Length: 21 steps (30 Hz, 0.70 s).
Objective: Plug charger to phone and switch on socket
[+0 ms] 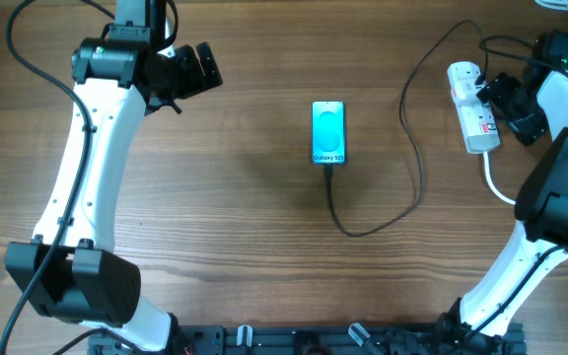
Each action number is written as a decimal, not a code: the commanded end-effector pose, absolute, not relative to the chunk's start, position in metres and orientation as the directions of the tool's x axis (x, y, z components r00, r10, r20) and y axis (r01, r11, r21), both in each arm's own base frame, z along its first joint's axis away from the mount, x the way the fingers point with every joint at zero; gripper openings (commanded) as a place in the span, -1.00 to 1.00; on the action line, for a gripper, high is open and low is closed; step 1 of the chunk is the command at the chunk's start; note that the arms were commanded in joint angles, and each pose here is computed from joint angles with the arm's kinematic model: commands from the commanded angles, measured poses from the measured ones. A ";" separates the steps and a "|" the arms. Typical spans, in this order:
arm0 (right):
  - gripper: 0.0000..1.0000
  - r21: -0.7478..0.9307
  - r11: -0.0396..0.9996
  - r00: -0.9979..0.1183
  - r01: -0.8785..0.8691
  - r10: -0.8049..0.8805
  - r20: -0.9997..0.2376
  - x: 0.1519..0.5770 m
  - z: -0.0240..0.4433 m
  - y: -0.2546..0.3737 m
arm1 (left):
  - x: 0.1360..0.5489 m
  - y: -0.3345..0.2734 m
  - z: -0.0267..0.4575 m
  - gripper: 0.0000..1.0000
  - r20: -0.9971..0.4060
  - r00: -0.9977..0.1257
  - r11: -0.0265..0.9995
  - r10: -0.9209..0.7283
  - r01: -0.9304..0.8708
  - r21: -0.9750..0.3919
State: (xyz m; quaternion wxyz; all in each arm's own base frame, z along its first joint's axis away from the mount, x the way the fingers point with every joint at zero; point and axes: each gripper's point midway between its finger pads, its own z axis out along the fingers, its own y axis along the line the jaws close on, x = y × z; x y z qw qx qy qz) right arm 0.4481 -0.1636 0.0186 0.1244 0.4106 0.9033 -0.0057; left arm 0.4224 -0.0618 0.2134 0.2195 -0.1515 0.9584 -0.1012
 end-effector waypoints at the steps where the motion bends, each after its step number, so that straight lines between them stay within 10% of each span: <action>1: 0.99 0.265 0.741 -0.752 0.617 0.654 -0.078 0.461 0.001 -0.083 | 0.423 -0.059 0.210 1.00 -0.392 -0.862 0.940 -0.321 -0.241 -0.241; 6: 0.99 0.297 0.731 -0.744 0.615 0.662 -0.088 0.461 0.023 -0.083 | 0.423 -0.059 0.210 1.00 -0.392 -0.862 0.940 -0.321 -0.241 -0.241; 21: 0.99 0.364 0.742 -0.568 0.563 0.667 -0.481 0.362 0.285 -0.083 | 0.423 -0.059 0.210 1.00 -0.392 -0.862 0.940 -0.321 -0.241 -0.241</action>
